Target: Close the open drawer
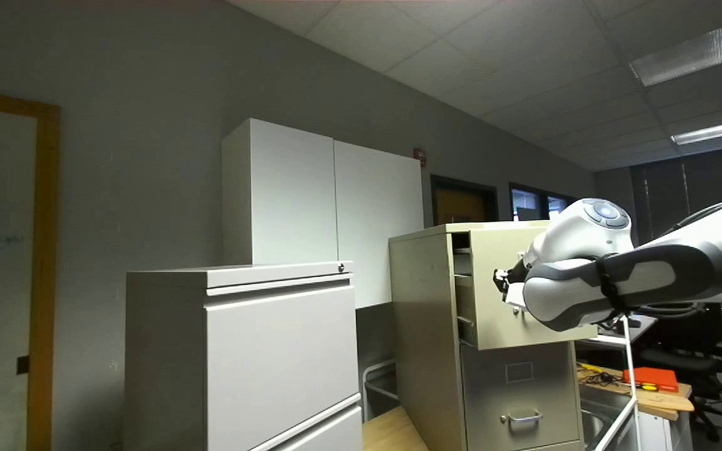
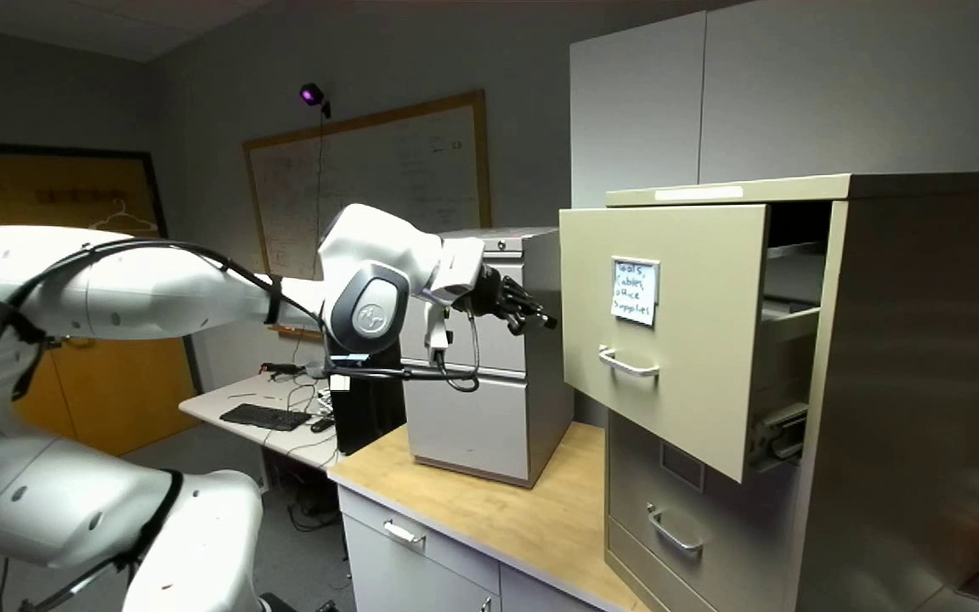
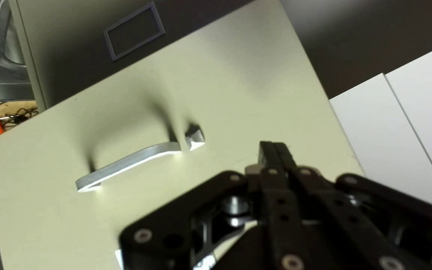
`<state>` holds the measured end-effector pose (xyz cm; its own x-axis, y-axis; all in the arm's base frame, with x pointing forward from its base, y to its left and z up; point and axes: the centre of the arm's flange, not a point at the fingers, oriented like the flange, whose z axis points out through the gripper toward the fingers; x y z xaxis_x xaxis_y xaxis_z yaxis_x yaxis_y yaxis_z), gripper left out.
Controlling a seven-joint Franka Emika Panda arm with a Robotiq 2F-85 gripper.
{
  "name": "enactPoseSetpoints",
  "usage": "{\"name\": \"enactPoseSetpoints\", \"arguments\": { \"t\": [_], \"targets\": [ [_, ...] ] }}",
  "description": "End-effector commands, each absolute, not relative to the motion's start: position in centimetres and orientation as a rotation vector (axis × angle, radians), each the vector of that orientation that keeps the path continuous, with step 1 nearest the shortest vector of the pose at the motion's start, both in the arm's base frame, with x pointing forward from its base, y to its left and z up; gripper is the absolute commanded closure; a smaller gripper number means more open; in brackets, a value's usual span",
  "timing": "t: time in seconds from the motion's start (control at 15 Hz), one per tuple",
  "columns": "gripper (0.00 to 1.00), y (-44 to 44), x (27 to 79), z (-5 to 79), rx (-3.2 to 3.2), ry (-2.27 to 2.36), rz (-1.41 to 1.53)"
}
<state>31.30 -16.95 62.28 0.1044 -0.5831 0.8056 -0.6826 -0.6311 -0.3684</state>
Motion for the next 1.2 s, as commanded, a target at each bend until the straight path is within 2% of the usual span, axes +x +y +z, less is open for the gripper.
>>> {"name": "enactPoseSetpoints", "arguments": {
  "t": [0.0, 0.33, 1.13],
  "targets": [
    [0.99, -18.8, 34.4, 63.6, 2.284, -1.242, 1.603],
    [0.99, -19.5, 38.7, 64.7, 2.315, -1.161, 1.607],
    [0.99, -20.8, 45.2, 66.6, 2.414, -1.127, 1.467]
  ]
}}
